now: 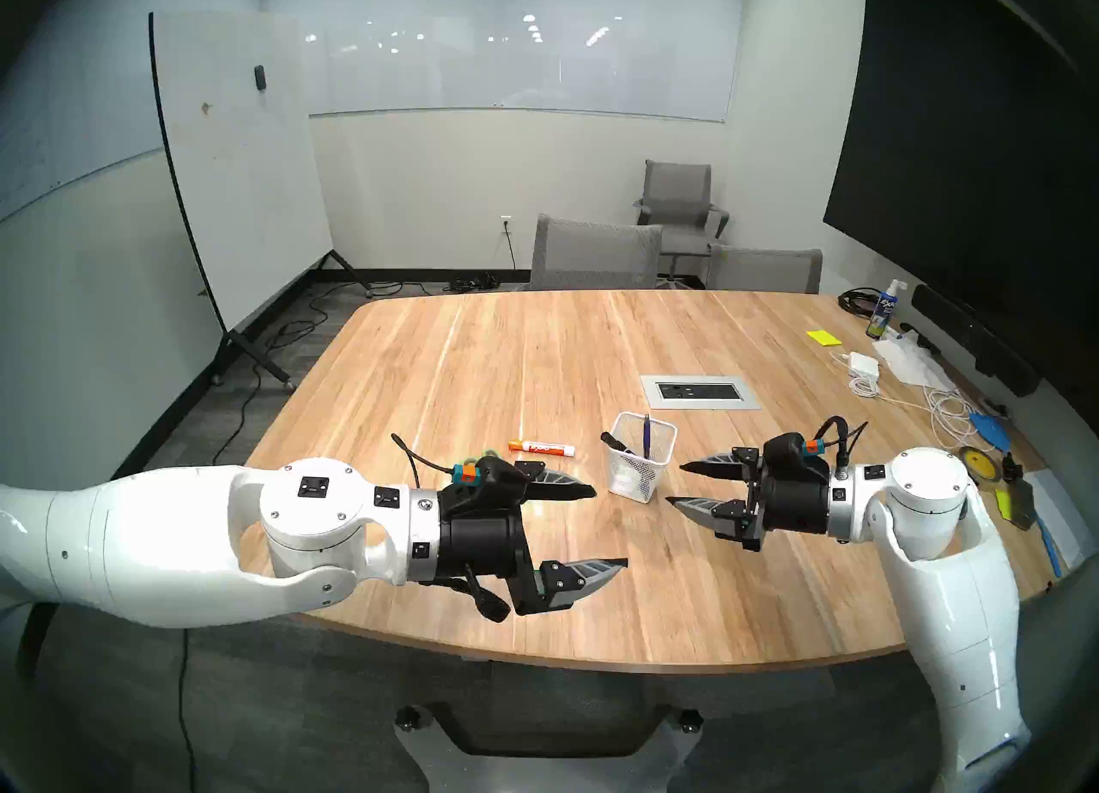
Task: Place the pen, the marker, and the scissors into the pen holder
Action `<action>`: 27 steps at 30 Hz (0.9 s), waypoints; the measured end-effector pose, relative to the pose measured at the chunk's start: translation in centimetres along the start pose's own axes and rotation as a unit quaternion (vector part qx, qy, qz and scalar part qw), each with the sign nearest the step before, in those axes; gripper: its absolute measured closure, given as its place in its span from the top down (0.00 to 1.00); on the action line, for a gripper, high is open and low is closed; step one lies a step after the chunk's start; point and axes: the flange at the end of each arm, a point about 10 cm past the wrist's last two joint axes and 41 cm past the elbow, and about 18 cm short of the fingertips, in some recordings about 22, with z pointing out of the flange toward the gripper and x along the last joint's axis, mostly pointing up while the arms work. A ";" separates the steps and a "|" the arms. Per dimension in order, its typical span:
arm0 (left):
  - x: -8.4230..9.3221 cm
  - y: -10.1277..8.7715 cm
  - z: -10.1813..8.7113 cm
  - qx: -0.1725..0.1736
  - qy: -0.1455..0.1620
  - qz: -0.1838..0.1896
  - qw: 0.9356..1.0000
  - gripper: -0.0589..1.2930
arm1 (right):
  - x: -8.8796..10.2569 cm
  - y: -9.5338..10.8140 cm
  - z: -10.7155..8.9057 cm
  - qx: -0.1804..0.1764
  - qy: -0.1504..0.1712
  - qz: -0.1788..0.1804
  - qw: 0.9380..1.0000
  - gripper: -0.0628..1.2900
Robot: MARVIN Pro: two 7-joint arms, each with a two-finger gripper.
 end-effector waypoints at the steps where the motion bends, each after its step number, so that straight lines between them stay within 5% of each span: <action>1: 0.0 0.0 0.0 0.000 0.000 0.000 1.000 0.96 | -0.2 0.1 0.1 0.002 -0.002 0.001 1.000 0.67; 10: 0.0 0.0 0.0 0.000 0.000 0.000 1.000 0.96 | -1.8 0.8 1.4 0.009 -0.020 0.005 1.000 0.93; 27: 0.0 0.0 0.0 0.000 0.000 0.000 1.000 0.96 | -1.0 1.3 1.2 0.002 -0.015 -0.008 1.000 0.93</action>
